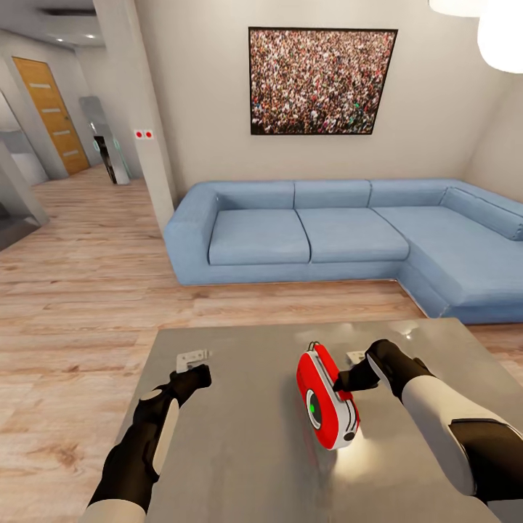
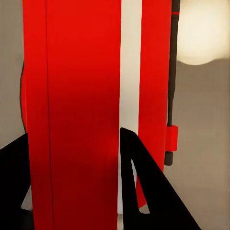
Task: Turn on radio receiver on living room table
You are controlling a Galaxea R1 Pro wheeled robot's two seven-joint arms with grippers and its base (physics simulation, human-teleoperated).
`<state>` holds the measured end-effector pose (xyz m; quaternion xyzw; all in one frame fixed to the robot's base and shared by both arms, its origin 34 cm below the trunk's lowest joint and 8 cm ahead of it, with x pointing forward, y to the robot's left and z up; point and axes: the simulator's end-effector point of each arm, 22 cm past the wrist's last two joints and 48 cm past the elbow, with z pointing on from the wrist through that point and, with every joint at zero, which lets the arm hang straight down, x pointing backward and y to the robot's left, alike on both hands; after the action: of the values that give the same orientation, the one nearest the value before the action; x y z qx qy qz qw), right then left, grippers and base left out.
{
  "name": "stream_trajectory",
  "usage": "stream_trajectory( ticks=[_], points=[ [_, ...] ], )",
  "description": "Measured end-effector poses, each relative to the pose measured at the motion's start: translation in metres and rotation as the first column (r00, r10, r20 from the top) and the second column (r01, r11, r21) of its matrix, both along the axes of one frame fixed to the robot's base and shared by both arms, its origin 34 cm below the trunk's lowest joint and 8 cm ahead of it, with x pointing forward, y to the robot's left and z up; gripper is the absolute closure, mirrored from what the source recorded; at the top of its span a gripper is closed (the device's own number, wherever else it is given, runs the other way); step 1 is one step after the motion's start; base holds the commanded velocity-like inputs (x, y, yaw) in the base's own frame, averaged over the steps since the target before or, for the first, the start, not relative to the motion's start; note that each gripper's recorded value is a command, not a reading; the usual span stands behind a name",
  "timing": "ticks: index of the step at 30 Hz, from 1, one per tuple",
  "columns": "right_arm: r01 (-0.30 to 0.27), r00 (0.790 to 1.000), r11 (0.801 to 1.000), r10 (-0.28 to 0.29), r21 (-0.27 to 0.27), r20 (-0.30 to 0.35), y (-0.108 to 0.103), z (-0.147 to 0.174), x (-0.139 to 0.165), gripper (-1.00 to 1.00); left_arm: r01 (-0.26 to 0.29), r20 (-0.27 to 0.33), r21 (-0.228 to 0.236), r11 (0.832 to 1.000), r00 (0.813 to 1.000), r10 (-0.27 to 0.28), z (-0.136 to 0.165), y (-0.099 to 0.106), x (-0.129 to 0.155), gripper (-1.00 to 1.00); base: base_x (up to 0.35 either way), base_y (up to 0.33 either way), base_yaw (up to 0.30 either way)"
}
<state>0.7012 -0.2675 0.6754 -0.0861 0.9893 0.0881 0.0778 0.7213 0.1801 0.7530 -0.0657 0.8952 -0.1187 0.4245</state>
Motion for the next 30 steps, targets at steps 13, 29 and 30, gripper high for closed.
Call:
stream_trajectory(
  ticks=[13,29,30],
  points=[
    [-0.001,1.0,1.0,0.001,-0.01,0.002,-0.002,-0.01,0.0,1.0,0.0,-0.001,-0.001,1.0,1.0,0.0,-0.01,0.0,0.0,1.0,0.0,0.0,0.0],
    [0.001,1.0,1.0,-0.001,-0.013,0.004,-0.003,-0.01,0.001,1.0,0.002,-0.002,-0.001,1.0,1.0,-0.002,-0.01,-0.001,0.0,1.0,0.0,0.0,0.0],
    [0.001,1.0,1.0,-0.001,-0.013,0.004,-0.003,-0.011,0.001,1.0,0.002,-0.002,-0.001,1.0,1.0,-0.002,-0.012,-0.001,0.0,1.0,0.0,0.0,0.0]
  ],
)
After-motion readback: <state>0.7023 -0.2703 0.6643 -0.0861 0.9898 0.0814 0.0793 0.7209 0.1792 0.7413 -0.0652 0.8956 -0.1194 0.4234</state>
